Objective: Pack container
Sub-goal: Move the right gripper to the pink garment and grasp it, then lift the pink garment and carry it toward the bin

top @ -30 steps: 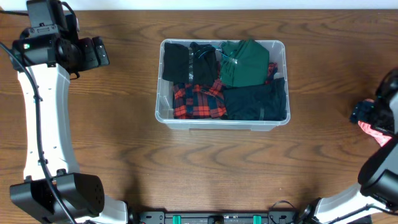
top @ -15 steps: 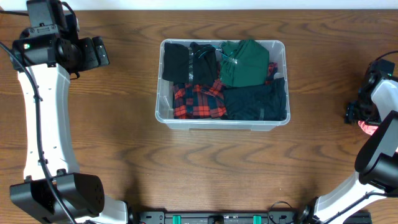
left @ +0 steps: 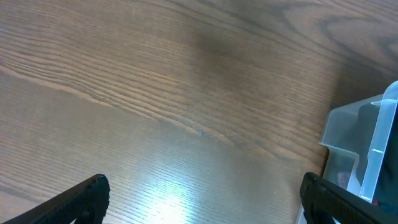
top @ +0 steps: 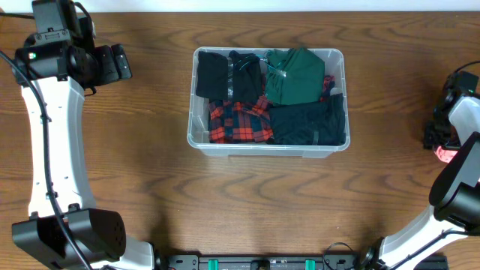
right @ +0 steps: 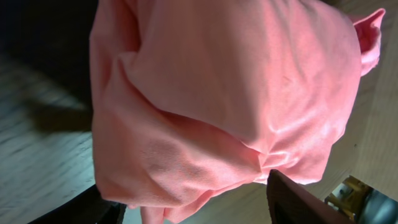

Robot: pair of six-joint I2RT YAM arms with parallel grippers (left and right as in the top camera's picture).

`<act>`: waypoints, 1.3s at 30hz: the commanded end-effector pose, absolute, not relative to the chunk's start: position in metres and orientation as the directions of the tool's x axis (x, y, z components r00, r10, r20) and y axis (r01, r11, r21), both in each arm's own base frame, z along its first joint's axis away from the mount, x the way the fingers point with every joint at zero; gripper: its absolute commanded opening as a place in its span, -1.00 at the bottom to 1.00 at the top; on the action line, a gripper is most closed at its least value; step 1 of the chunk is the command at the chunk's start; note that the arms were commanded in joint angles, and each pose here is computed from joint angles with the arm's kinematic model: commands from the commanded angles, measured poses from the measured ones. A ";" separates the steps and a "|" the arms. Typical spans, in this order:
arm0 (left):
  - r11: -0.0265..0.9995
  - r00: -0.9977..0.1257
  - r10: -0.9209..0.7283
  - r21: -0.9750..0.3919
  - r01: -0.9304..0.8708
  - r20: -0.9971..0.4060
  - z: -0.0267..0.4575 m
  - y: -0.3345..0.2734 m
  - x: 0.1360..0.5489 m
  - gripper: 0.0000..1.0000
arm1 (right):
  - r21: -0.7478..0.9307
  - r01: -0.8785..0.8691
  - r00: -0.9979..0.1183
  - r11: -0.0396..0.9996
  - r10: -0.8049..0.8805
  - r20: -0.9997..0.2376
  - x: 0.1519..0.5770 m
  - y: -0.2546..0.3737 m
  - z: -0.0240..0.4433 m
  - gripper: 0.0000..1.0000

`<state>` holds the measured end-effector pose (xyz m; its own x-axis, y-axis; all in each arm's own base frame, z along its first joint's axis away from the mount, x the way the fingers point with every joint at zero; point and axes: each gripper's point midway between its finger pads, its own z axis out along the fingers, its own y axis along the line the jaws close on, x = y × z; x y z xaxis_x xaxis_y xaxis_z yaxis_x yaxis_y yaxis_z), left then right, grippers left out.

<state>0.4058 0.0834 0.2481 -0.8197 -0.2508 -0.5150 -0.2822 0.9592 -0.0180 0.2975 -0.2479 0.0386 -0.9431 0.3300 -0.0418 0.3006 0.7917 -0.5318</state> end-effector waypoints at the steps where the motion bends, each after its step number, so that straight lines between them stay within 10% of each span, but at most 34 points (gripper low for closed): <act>1: 0.958 -0.811 -0.254 -0.019 -0.287 -0.527 0.254 0.085 0.406 0.96 | -0.558 0.284 -0.942 0.780 0.336 -0.011 0.288 -0.257 0.036 0.34; 11: 0.958 -0.811 -0.254 -0.019 -0.287 -0.527 0.254 0.085 0.406 0.96 | -0.541 0.270 -0.939 0.797 0.343 0.036 0.284 -0.257 0.014 0.05; 19: 0.958 -0.811 -0.254 -0.019 -0.287 -0.527 0.254 0.085 0.406 0.96 | -0.542 0.280 -0.935 0.792 0.353 0.032 0.285 -0.257 0.011 -0.97; 30: 0.958 -0.811 -0.254 -0.019 -0.287 -0.527 0.254 0.085 0.406 0.96 | -0.468 0.342 -0.930 0.815 0.366 -0.042 0.323 -0.228 0.038 -0.98; 39: 0.958 -0.811 -0.254 -0.019 -0.287 -0.527 0.254 0.085 0.406 0.96 | -0.023 0.402 -0.909 0.915 0.396 -0.131 0.390 -0.141 0.117 -0.98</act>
